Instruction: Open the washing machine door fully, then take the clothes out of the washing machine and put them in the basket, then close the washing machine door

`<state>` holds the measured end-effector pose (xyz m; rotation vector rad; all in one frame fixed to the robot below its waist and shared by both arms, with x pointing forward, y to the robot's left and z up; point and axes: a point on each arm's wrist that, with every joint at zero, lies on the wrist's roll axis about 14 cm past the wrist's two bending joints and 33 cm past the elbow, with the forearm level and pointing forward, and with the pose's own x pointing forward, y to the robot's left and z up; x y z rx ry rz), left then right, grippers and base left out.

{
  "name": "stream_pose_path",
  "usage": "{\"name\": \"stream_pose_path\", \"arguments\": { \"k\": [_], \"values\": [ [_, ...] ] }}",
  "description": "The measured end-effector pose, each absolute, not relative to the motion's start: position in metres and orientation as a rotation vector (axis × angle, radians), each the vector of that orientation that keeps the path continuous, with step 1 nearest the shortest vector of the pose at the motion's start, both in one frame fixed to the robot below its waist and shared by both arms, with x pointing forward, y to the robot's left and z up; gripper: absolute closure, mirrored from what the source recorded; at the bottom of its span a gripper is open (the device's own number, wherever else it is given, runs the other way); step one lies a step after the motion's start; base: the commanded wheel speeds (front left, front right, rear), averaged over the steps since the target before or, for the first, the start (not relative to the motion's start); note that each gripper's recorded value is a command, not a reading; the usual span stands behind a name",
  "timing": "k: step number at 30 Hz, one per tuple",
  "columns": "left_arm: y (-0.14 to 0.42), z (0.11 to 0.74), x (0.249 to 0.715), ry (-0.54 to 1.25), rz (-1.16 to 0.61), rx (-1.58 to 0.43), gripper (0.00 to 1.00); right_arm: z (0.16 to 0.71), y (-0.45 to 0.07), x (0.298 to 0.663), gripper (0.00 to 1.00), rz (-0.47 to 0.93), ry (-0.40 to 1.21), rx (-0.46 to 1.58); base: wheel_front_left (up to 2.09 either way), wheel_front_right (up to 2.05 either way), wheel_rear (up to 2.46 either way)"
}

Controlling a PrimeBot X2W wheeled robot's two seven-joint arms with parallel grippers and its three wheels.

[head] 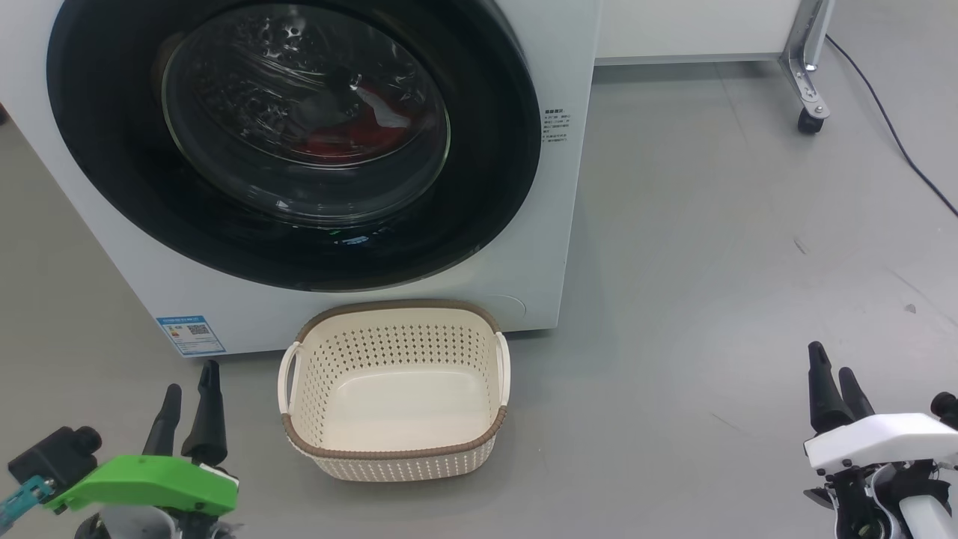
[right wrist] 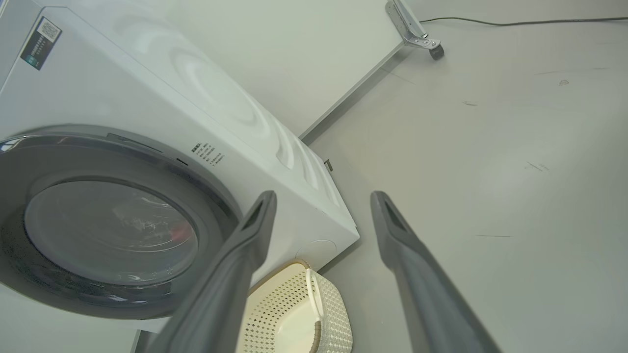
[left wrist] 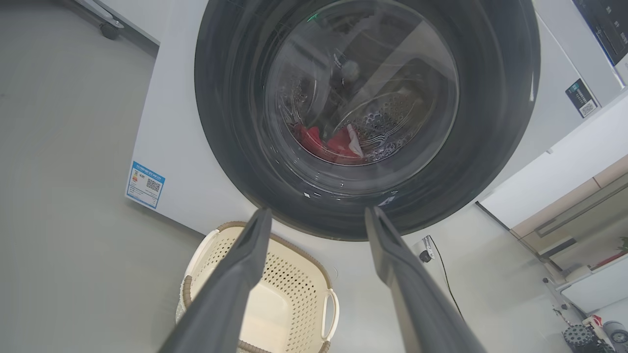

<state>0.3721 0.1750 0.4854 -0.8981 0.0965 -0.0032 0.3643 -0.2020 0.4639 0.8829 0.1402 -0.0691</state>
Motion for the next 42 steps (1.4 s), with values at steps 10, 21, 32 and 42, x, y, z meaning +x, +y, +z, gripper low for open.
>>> {"name": "stream_pose_path", "arguments": {
  "k": [10, 21, 32, 42],
  "values": [
    [0.161, 0.491, 0.372, 0.087, -0.042, -0.682, 0.00, 0.463, -0.188, 0.364, 0.00, -0.020, 0.157, 0.691, 0.00, 0.00, 0.00],
    [0.153, 0.495, 0.371, 0.053, -0.063, -0.537, 0.00, 0.464, -0.176, 0.362, 0.00, 0.023, 0.146, 0.533, 0.00, 0.00, 0.00],
    [0.147, 0.500, 0.369, 0.014, -0.080, -0.371, 0.00, 0.467, -0.160, 0.360, 0.00, 0.087, 0.125, 0.381, 0.00, 0.00, 0.00],
    [0.142, 0.503, 0.368, -0.020, -0.093, -0.247, 0.00, 0.471, -0.151, 0.359, 0.00, 0.137, 0.090, 0.240, 0.00, 0.00, 0.00]
  ]
}}
